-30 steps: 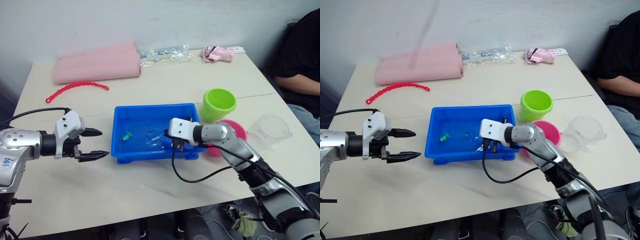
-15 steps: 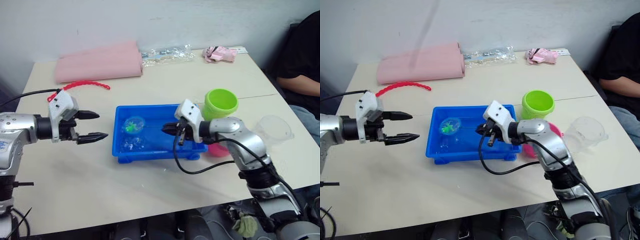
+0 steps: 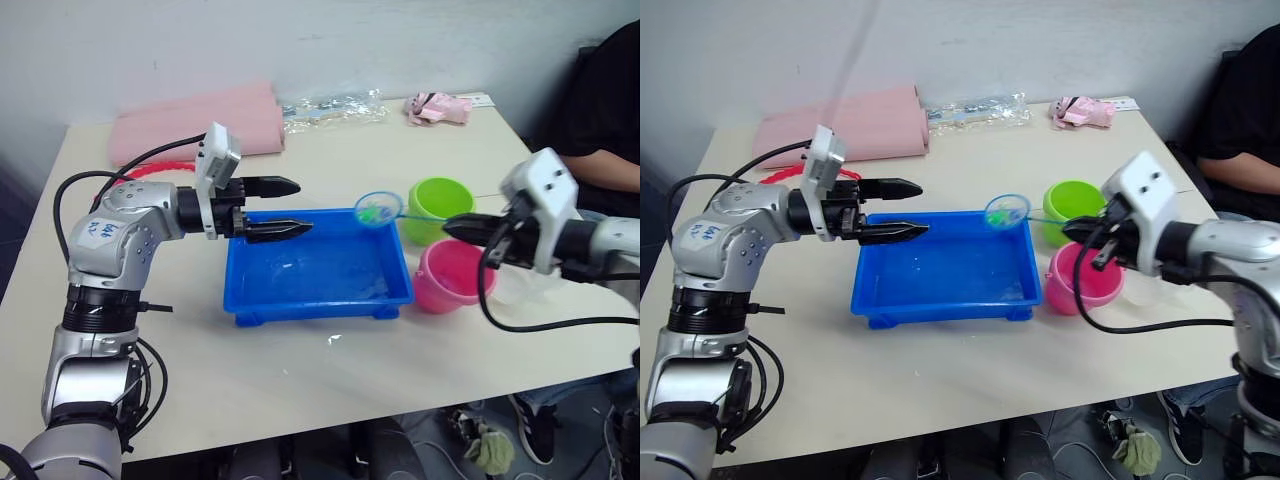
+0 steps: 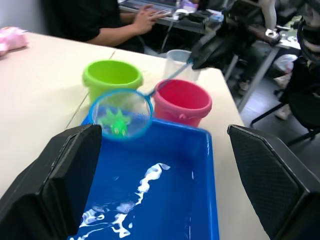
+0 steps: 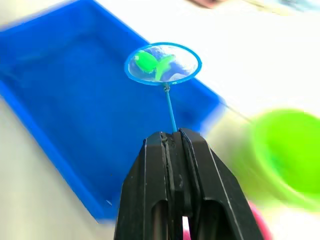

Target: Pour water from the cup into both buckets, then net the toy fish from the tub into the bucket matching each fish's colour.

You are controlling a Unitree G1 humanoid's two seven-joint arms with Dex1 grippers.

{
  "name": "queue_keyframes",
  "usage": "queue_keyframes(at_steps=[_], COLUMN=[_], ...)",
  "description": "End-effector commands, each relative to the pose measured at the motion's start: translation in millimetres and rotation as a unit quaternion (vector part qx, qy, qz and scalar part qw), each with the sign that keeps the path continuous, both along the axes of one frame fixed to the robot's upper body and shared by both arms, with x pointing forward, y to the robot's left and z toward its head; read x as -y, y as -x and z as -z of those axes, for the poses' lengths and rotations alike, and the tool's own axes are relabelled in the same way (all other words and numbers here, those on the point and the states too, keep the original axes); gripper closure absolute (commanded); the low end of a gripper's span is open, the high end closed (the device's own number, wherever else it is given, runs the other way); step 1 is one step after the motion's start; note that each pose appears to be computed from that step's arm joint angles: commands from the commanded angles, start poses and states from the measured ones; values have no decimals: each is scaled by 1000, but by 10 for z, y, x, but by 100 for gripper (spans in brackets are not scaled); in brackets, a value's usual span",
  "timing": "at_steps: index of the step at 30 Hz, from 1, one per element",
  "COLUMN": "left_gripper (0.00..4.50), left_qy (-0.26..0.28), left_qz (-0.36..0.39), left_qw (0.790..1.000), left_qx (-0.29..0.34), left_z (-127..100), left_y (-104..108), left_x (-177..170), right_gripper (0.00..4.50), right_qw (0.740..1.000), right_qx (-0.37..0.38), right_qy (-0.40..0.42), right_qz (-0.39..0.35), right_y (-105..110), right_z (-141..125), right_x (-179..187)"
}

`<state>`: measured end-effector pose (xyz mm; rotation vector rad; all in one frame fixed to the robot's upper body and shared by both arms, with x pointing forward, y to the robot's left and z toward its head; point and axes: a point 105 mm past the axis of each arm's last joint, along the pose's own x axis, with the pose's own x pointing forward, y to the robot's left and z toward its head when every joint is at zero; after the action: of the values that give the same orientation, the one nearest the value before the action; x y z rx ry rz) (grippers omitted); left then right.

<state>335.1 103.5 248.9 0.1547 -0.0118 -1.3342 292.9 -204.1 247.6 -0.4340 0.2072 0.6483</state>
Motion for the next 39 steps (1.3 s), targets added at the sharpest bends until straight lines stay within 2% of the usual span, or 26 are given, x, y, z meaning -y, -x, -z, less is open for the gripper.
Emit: queue_keyframes(at_steps=[1, 4, 6, 8, 10, 12, 13, 14, 16, 18, 20, 23, 26, 30, 34, 39], left_gripper=[10, 10, 10, 10, 10, 10, 10, 10, 10, 10, 10, 10, 10, 10, 10, 10], left_qy=[0, 3, 6, 5, 5, 5, 5, 5, 5, 3, -2, -10, -10, -9, -11, -5], left_qz=[21, 34, 42, 46, 46, 45, 43, 41, 36, 33, 32, 34, 38, 46, 46, 42], left_qw=[999, 999, 999, 998, 998, 998, 998, 999, 999, 999, 999, 999, 999, 998, 998, 998], left_qx=[28, 29, 31, 33, 33, 34, 35, 35, 34, 33, 32, 30, 28, 30, 35, 40], left_z=[-69, -76, -86, -85, -83, -85, -88, -92, -93, -75, -43, 14, 24, 22, 22, 8], left_y=[18, 43, 69, 84, 87, 93, 95, 95, 91, 90, 94, 108, 119, 117, 103, 93], left_x=[94, 142, 176, 198, 203, 197, 190, 181, 159, 143, 136, 133, 152, 200, 214, 230], right_gripper=[450, 450, 450, 450, 450, 450, 450, 450, 450, 450, 450, 450, 450, 450, 450, 450], right_qw=[995, 986, 971, 934, 883, 777, 726, 693, 661, 646, 651, 626, 607, 601, 599, 584], right_qx=[74, 107, 139, 186, 229, 281, 301, 316, 336, 346, 352, 378, 369, 371, 381, 373], right_qy=[42, 98, 175, 296, 407, 564, 617, 645, 665, 674, 665, 672, 687, 684, 687, 692], right_qz=[58, 78, 88, 75, 42, -12, -43, -64, -85, -99, -101, -118, -156, -183, -157, -203], right_y=[-23, -82, -160, -260, -325, -378, -387, -394, -408, -415, -407, -356, -324, -326, -406, -403], right_z=[-229, -245, -223, -183, -153, -136, -128, -129, -150, -165, -200, -301, -176, -76, -226, -78], right_x=[301, 445, 553, 624, 642, 678, 681, 678, 671, 690, 714, 678, 652, 601, 628, 568])
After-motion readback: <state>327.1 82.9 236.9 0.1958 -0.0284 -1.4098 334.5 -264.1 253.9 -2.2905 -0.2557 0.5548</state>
